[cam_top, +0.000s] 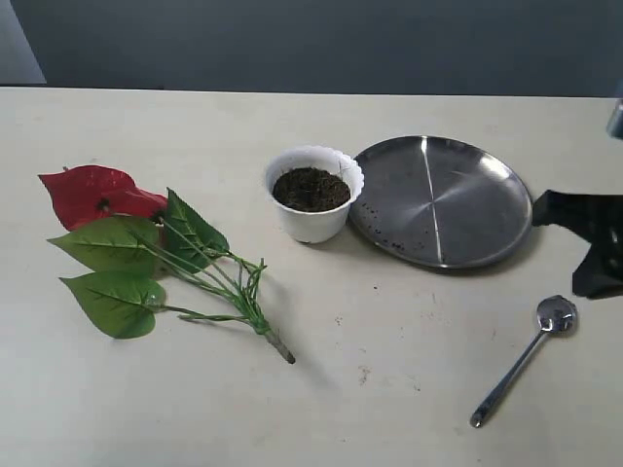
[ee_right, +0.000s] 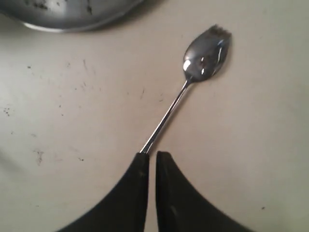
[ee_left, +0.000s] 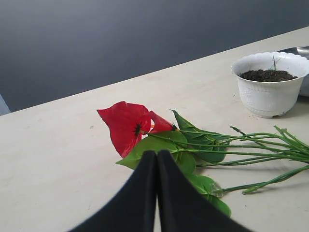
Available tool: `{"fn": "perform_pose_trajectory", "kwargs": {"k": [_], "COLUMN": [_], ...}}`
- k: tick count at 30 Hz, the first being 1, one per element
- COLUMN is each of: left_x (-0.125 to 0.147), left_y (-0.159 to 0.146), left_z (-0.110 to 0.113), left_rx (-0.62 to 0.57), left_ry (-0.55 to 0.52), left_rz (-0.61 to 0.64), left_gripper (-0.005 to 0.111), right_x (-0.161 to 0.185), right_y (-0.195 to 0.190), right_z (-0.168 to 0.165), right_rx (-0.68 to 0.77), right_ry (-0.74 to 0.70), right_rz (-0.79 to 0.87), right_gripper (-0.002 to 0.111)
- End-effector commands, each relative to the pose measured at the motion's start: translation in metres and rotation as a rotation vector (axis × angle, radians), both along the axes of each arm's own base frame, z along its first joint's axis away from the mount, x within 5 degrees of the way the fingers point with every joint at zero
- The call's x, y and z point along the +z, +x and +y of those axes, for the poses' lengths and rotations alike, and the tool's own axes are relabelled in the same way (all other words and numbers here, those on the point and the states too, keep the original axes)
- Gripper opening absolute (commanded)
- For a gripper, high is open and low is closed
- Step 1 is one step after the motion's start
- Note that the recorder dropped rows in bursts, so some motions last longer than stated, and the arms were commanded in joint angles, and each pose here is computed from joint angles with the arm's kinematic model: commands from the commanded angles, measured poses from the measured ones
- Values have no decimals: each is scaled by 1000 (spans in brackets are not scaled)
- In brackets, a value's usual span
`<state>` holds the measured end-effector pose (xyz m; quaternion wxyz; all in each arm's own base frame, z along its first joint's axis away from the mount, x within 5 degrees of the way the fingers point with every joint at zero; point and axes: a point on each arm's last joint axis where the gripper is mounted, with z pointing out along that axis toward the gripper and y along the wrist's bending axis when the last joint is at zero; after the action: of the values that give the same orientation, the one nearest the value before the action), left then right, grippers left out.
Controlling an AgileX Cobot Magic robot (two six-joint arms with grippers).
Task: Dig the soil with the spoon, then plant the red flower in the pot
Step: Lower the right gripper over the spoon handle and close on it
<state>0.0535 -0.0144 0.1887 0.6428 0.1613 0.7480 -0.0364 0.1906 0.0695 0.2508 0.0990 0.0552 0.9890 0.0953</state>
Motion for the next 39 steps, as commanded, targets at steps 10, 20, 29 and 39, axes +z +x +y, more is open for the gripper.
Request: {"fn": "perform_pose_trajectory", "kwargs": {"k": [10, 20, 29, 39], "left_x": [3, 3, 3, 3], "left_y": [0, 0, 0, 0], "left_z": [0, 0, 0, 0], "left_rx": [-4, -4, -4, -4], "left_ry": [-8, -8, -8, -8], "left_rz": [-17, -17, -17, -17], "left_gripper": [0, 0, 0, 0], "right_x": [-65, -96, -97, -123], "right_y": [6, 4, 8, 15], "right_z": [34, 30, 26, 27], "right_rx": [-69, -118, -37, -134], "right_ry": [22, 3, -61, -95], "right_rz": [108, 122, 66, 130], "right_gripper": [7, 7, 28, 50]}}
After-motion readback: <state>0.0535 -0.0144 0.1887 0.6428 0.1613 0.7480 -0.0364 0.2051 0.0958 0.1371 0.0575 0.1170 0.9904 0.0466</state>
